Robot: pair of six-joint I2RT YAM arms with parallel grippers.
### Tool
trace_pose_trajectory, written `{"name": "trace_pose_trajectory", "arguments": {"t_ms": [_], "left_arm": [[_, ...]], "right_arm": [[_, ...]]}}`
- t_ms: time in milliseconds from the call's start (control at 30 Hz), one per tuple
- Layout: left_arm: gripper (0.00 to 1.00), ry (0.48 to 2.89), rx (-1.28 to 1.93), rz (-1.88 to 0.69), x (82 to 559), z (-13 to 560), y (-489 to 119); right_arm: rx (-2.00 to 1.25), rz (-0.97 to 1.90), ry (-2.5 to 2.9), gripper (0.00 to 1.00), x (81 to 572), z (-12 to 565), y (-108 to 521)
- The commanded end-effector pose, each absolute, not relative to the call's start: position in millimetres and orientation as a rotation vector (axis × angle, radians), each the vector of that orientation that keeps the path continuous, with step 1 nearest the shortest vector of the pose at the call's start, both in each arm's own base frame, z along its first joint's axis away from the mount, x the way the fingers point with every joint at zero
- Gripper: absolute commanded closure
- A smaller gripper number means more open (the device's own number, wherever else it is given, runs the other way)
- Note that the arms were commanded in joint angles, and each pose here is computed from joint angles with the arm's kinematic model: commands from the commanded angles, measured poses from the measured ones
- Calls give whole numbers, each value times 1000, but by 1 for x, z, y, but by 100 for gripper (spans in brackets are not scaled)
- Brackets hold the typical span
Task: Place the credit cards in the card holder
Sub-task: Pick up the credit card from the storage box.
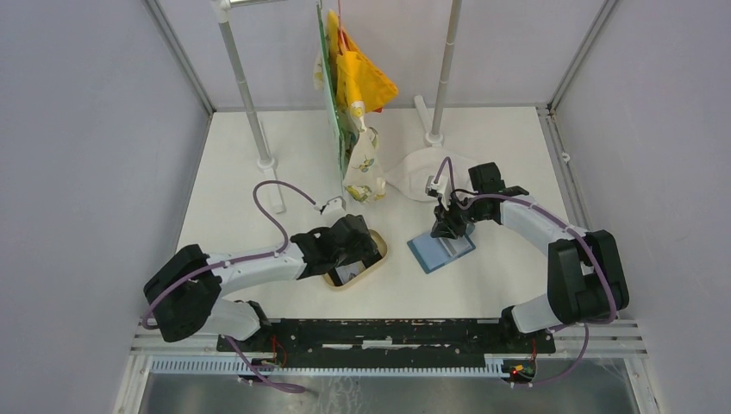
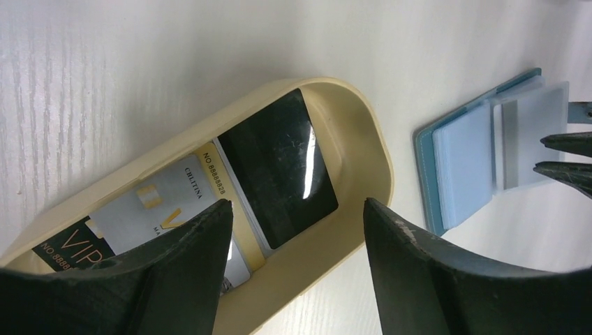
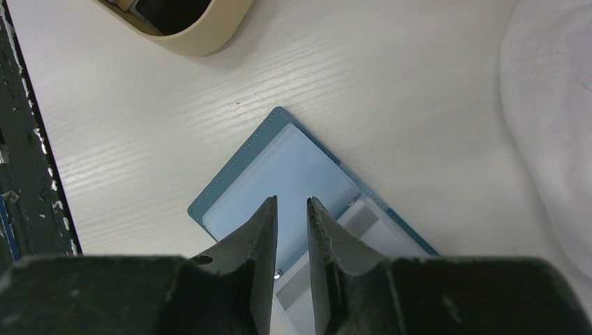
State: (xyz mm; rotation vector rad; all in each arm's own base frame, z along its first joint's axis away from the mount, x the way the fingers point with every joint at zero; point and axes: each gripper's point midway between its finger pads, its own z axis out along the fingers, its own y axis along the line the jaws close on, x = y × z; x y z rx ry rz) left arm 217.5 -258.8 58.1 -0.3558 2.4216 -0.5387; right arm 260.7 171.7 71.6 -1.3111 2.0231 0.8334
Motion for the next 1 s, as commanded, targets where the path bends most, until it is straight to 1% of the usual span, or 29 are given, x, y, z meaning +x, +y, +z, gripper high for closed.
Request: {"name": "trace_pose_trajectory", "arguments": {"t_ms": [0,167,367,700,967], "left_arm": [[27,2374,-487,-524,233,67,-263],[28,2392,-496,-487,237,59,-267],[30,2463,-510,-351,238,44,-266],[33,2497,-564,-265,230,31,-254],[32,2495,-588,-269,224,33,-245]], "right_arm": [[-1321,856,1993,72,260,75,176],[-1324,858,1990,72,260,75,176],[-1326,855,1987,72,260,76,176],[-1329,857,1985,72,260,77,176],[-1328,857,1983,72,260,77,176]]}}
